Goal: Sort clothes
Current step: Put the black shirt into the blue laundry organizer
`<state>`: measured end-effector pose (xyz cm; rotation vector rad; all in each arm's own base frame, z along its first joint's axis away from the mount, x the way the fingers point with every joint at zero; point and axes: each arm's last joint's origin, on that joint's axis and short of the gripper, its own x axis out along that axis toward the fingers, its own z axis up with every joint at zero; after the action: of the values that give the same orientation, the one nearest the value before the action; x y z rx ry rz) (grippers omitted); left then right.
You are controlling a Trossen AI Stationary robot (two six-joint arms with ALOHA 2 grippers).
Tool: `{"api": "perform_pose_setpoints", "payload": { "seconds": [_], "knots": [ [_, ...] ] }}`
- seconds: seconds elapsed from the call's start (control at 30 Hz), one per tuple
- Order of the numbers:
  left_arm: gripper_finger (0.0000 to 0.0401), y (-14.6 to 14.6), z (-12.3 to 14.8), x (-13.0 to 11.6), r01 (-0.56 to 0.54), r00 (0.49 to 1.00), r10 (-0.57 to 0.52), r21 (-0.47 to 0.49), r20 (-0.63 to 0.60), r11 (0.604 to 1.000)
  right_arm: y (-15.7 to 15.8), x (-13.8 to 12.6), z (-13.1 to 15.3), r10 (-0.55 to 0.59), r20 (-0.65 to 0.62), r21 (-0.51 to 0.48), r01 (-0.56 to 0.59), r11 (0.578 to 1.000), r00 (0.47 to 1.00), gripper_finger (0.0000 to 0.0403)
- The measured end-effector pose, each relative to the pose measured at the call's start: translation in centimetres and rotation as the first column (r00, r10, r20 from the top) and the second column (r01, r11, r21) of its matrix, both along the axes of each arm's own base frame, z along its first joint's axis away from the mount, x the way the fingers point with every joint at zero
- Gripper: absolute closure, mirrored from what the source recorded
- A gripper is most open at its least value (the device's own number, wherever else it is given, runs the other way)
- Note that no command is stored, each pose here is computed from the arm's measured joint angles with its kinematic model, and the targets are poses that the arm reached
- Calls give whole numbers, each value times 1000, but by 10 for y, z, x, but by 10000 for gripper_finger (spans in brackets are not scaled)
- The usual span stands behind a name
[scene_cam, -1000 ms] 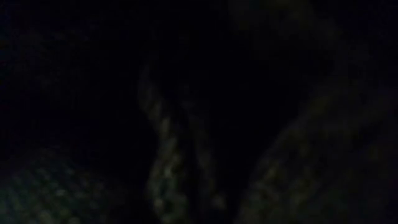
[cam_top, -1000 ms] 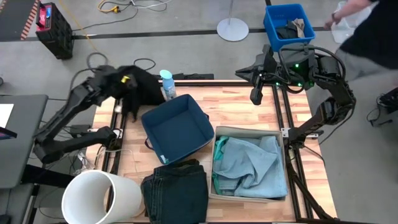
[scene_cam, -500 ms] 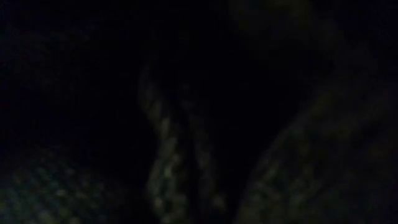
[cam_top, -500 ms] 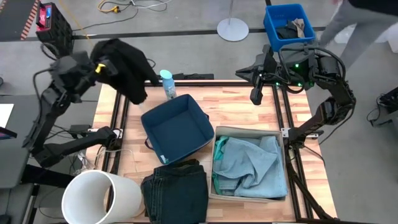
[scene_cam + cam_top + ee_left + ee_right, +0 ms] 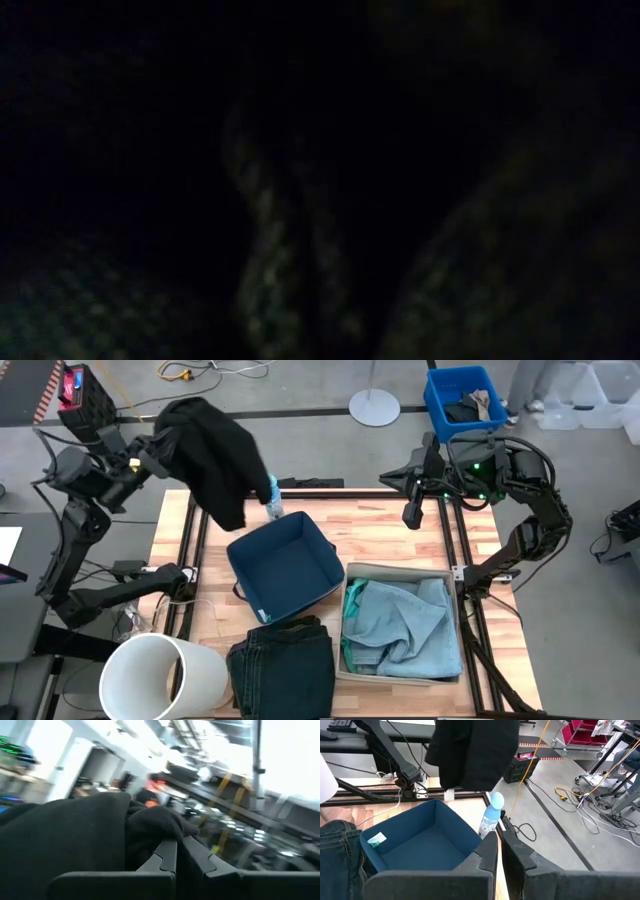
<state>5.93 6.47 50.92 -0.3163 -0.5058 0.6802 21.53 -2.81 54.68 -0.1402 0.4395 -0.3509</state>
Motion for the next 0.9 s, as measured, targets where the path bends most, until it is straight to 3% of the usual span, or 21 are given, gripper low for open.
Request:
{"api": "perform_pose_setpoints", "payload": {
  "seconds": [0.2, 0.47, 0.7, 0.9],
  "knots": [
    [401, -1, 7, 13, 188, 982, -190, 88, 7, 978, 0, 0, 0, 0, -2, 0, 0, 1000, 1000, 363],
    [400, -7, 5, 31, 472, 881, -461, 146, -106, 869, 0, -1, -1, 1, -18, -2, -1, 1000, 1000, 363],
    [400, -13, 4, 44, 570, 821, -549, 182, -157, 801, 0, -1, -1, 1, -18, -1, -1, 1000, 1000, 363],
    [400, -12, -2, 64, 635, 770, -611, 131, -183, 761, 0, -1, -1, 1, -18, -1, -1, 1000, 1000, 363]
  ]
}}
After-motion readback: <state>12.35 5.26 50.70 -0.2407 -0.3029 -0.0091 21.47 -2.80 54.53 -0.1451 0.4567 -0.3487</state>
